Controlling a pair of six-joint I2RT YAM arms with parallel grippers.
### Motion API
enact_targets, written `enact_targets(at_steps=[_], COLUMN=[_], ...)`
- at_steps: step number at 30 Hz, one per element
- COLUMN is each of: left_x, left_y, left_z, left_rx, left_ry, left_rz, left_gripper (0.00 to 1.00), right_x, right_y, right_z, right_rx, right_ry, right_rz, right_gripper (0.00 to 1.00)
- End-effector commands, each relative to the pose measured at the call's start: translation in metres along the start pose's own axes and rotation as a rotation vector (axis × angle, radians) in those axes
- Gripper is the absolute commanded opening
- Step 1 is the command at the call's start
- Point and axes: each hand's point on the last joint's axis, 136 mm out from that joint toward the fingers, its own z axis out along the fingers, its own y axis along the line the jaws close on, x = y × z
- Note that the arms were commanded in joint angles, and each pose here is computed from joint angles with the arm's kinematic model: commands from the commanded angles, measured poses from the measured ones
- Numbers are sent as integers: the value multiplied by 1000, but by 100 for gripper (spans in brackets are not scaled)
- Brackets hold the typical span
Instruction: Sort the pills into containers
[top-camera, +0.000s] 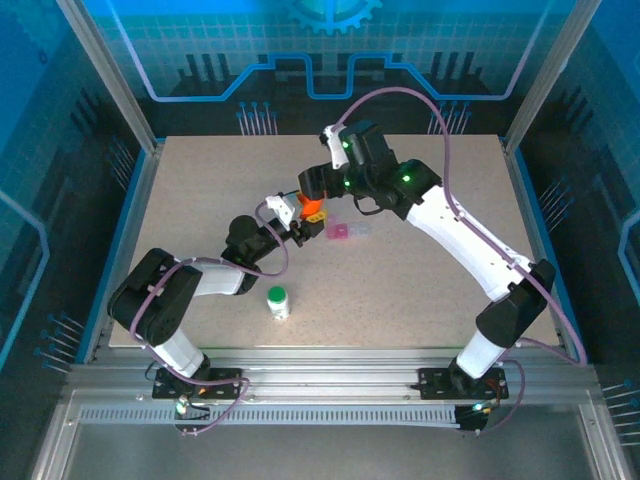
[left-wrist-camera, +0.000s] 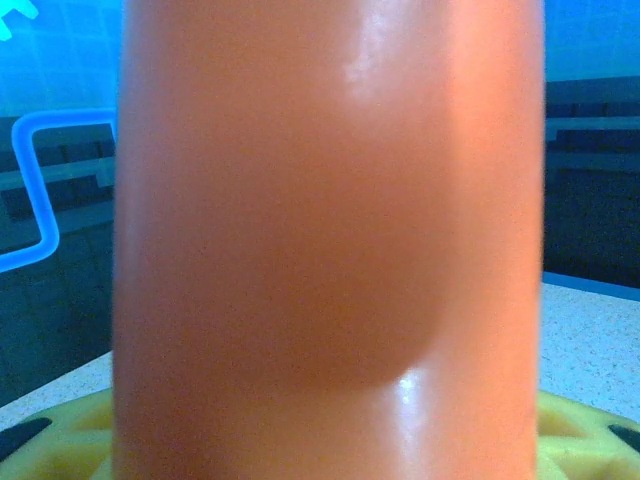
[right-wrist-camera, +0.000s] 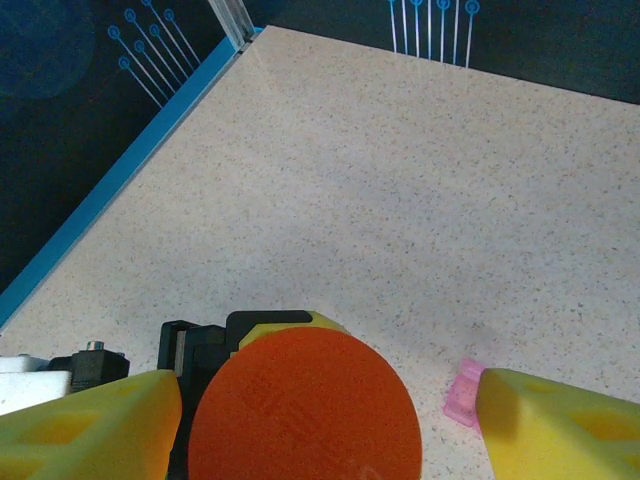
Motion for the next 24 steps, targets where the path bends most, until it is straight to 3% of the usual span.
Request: enact_targets(at_steps=[1, 9, 13, 16, 19, 24], left_x=[-10, -11, -17, -23, -30, -41], left_y=[6, 4, -5, -22, -48, -85], left_z=[2, 0, -3, -9, -17, -32], left_rx=[-20, -12, 33, 132, 295, 536], left_ry=[-37, -44, -74, -91, -98, -86], left_rz=[41, 46, 39, 31, 19, -48], left_gripper=[4, 4, 5, 5, 5, 5], right_x=[-3, -2, 3, 15, 41, 68], right_y=[8, 13, 28, 42, 58, 47], right_z=[2, 2, -6, -21, -48, -76], right_rx=[-25, -53, -192, -377, -584, -671], right_ry=[8, 11, -1, -11, -6, -6], right_rz=[15, -9, -90, -207, -447, -748], right_gripper=[77, 52, 42, 40, 41, 42])
